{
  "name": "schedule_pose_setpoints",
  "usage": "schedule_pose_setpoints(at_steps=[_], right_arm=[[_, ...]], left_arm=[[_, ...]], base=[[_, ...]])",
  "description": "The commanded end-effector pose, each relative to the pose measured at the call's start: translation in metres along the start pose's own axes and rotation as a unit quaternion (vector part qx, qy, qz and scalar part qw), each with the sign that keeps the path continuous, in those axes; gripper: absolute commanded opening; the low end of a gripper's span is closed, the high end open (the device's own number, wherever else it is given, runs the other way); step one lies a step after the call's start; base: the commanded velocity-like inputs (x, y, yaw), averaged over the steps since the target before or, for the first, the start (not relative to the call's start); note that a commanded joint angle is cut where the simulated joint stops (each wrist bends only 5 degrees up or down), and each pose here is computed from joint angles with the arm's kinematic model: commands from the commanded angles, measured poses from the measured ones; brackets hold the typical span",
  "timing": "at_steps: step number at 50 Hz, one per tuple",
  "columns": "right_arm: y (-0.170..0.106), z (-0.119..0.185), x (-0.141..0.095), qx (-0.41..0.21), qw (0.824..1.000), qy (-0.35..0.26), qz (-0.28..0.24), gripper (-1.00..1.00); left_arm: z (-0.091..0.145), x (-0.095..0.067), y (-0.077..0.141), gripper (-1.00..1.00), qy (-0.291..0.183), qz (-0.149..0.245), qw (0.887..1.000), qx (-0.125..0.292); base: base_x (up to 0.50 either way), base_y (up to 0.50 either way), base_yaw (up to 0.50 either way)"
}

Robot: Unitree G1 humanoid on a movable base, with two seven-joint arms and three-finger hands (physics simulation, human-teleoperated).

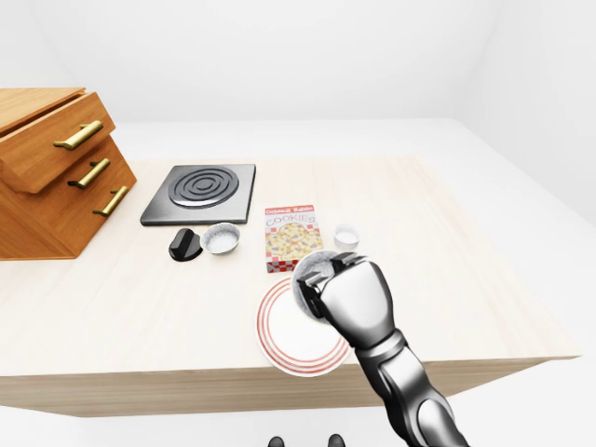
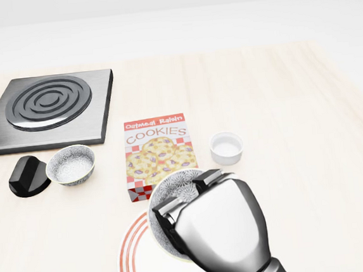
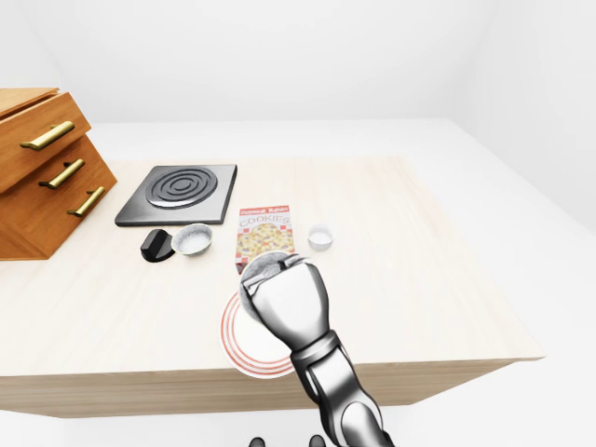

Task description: Pick the akita bowl next to the plate and place it on the plate.

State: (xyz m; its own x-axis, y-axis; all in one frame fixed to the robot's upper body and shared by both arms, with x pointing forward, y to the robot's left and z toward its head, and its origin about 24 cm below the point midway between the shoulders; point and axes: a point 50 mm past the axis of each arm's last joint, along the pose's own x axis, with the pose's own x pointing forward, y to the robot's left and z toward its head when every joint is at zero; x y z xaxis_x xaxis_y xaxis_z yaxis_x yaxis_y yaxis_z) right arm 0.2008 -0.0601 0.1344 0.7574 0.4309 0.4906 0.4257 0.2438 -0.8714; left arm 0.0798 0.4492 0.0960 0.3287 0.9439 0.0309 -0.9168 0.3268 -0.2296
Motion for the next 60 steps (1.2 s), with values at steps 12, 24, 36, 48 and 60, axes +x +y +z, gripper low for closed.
schedule_pose_setpoints(at_steps=[12,24,36,48,60], right_arm=[[0.030,0.019,-0.010,-0.085,0.994,-0.071,-0.021,-1.00],[0.040,0.022,-0.012,-0.101,0.990,-0.097,-0.027,-1.00],[0.047,0.022,-0.012,-0.099,0.990,-0.096,-0.022,-1.00],[0.064,0.013,-0.008,-0.116,0.988,-0.098,-0.008,-1.00],[0.076,0.013,-0.014,-0.111,0.989,-0.096,0.028,-1.00]], left_arm=[[0.001,-0.001,0.001,1.00,-0.002,0.000,1.000,-0.001],[0.000,0.000,0.001,1.00,0.000,0.000,1.000,0.000],[-0.007,0.001,0.000,1.00,0.015,0.000,1.000,0.003],[-0.007,0.001,-0.001,1.00,0.014,0.000,1.000,0.004],[-0.005,0.001,-0.001,1.00,0.010,0.002,1.000,0.001]], base=[[0.00,0.00,0.00],[0.00,0.00,0.00],[0.00,0.00,0.00],[0.00,0.00,0.00],[0.00,0.00,0.00]])
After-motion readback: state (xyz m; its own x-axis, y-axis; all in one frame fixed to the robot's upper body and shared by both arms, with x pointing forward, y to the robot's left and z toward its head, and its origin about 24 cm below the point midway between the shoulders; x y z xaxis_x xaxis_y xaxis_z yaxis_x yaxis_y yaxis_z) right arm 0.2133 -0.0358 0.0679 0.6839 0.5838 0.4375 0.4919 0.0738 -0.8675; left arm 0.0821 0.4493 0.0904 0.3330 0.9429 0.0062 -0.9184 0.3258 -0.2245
